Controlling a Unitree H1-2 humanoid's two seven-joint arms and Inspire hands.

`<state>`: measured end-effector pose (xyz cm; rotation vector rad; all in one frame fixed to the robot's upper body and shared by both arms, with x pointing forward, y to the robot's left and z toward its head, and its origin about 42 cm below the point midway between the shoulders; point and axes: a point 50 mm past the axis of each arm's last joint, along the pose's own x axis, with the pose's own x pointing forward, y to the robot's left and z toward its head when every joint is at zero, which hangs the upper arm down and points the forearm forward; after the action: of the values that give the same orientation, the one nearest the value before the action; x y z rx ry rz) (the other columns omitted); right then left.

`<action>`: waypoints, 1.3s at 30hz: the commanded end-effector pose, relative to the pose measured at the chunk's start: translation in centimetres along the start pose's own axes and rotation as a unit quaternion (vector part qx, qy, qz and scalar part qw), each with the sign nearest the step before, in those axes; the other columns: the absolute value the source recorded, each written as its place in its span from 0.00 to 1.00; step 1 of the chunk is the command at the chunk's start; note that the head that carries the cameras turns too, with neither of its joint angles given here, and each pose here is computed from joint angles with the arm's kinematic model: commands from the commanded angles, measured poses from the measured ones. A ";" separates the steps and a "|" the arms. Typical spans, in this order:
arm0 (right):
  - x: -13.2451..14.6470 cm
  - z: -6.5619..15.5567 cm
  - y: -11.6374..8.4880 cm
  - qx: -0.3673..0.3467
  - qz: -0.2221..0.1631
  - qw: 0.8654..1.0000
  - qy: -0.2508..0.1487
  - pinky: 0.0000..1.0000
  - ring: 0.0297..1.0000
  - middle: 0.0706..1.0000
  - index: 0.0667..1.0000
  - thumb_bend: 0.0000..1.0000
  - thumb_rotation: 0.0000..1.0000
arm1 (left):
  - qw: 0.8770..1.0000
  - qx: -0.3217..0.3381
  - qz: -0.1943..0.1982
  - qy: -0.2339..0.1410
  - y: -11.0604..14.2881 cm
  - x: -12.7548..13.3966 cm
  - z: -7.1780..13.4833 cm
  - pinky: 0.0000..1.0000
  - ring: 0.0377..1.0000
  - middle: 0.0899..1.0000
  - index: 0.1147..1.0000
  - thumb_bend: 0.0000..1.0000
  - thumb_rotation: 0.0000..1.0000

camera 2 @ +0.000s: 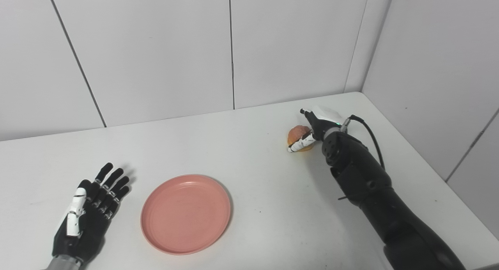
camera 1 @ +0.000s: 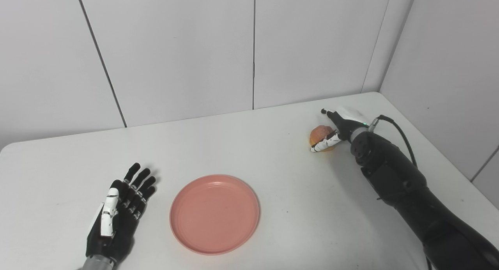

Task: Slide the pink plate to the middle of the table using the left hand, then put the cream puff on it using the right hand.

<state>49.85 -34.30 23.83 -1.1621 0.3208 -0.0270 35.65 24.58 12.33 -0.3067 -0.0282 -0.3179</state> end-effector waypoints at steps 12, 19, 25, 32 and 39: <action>1.0 1.4 -2.3 -0.052 -0.016 0.999 -0.007 0.39 0.44 0.52 0.47 0.52 0.12 | 0.999 -0.010 0.022 0.045 0.6 -1.3 -1.7 0.97 0.93 0.93 0.92 0.37 1.00; 0.6 1.5 -2.7 -0.066 -0.024 0.998 -0.008 0.36 0.42 0.42 0.48 0.52 0.00 | 0.999 -0.011 0.019 0.046 0.8 -1.1 -2.0 0.97 0.94 0.94 0.93 0.38 1.00; 0.3 1.6 -3.4 -0.058 -0.040 0.997 -0.015 0.37 0.42 0.42 0.48 0.52 0.00 | 0.999 -0.009 0.021 0.045 0.6 -1.1 -1.9 0.95 0.93 0.93 0.91 0.38 1.00; -1.4 2.9 -5.1 -0.055 -0.074 0.995 -0.048 0.36 0.41 0.41 0.50 0.52 0.00 | 0.999 -0.009 0.019 0.041 0.3 -0.9 -1.8 0.96 0.93 0.93 0.92 0.38 1.00; -5.3 5.8 -6.3 -0.069 -0.108 0.985 -0.114 0.29 0.36 0.37 0.50 0.52 0.00 | 0.999 -0.007 0.025 0.037 -0.2 -0.7 -1.9 0.95 0.91 0.92 0.91 0.38 1.00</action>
<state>47.57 -30.47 29.66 -1.3006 0.0663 -0.0082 35.65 24.19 12.29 -0.3102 -0.0276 -0.3203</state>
